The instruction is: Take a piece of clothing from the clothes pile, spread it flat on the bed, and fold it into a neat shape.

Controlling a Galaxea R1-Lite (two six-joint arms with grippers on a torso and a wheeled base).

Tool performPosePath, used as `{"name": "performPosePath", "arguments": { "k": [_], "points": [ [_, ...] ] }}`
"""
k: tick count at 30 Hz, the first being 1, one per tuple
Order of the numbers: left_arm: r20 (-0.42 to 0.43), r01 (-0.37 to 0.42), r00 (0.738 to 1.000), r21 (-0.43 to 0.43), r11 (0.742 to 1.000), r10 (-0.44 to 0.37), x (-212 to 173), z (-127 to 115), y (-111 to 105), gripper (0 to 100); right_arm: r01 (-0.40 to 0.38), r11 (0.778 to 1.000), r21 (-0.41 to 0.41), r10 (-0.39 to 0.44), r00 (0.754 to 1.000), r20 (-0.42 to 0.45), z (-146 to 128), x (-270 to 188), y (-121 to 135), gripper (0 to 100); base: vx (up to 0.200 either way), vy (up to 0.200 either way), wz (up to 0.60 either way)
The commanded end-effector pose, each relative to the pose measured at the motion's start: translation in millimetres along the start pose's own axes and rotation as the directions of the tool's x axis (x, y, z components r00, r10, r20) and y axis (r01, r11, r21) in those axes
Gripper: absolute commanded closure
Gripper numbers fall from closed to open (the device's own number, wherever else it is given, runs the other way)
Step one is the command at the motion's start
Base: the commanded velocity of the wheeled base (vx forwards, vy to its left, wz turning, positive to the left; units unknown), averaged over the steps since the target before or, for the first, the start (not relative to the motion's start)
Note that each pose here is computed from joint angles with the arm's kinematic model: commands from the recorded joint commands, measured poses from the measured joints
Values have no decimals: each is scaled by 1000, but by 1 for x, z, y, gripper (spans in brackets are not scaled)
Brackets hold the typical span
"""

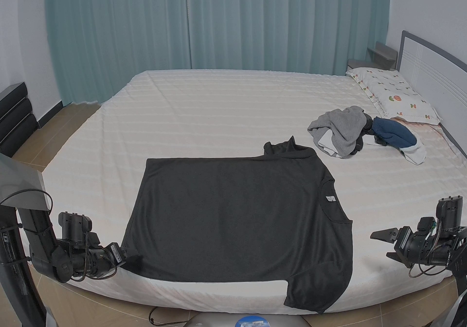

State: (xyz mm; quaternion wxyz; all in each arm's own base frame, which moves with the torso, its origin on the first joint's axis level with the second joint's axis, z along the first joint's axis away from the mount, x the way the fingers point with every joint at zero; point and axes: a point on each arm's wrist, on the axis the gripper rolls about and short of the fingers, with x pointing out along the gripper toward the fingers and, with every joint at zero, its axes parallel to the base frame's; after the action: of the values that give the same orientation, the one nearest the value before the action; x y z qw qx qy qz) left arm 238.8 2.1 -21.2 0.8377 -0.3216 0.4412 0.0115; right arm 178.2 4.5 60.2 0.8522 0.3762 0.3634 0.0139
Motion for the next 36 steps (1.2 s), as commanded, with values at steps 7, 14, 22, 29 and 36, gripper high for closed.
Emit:
{"name": "performPosePath", "arguments": {
  "k": [7, 14, 22, 29, 36],
  "points": [
    [-3, -74, 997, -17, 997, 74, -8, -10, 8, 100, 9, 1000, 4, -9, 1000, -14, -1, 2, -2, 0, 0, 0, 0],
    [11, -89, 996, -46, 995, 90, -9, -8, 13, 100, 48, 999, 6, -48, 998, -47, -4, 10, -7, 0, 0, 0, 0],
    [8, -80, 997, -45, 996, 80, -12, -11, 13, 100, 53, 998, -26, -56, 992, -115, -9, 27, -4, 0, 0, 0, 0],
    [-10, -49, 999, -56, 997, 48, -14, -12, 14, 100, 71, 996, -48, -79, 978, -193, -11, 72, -3, 0, 0, 0, 0],
    [-20, -35, 999, -61, 998, 34, -17, -13, 15, 100, 105, 992, -64, -116, 974, -196, -9, 105, -2, 0, 0, 0, 0]
  ]
}}
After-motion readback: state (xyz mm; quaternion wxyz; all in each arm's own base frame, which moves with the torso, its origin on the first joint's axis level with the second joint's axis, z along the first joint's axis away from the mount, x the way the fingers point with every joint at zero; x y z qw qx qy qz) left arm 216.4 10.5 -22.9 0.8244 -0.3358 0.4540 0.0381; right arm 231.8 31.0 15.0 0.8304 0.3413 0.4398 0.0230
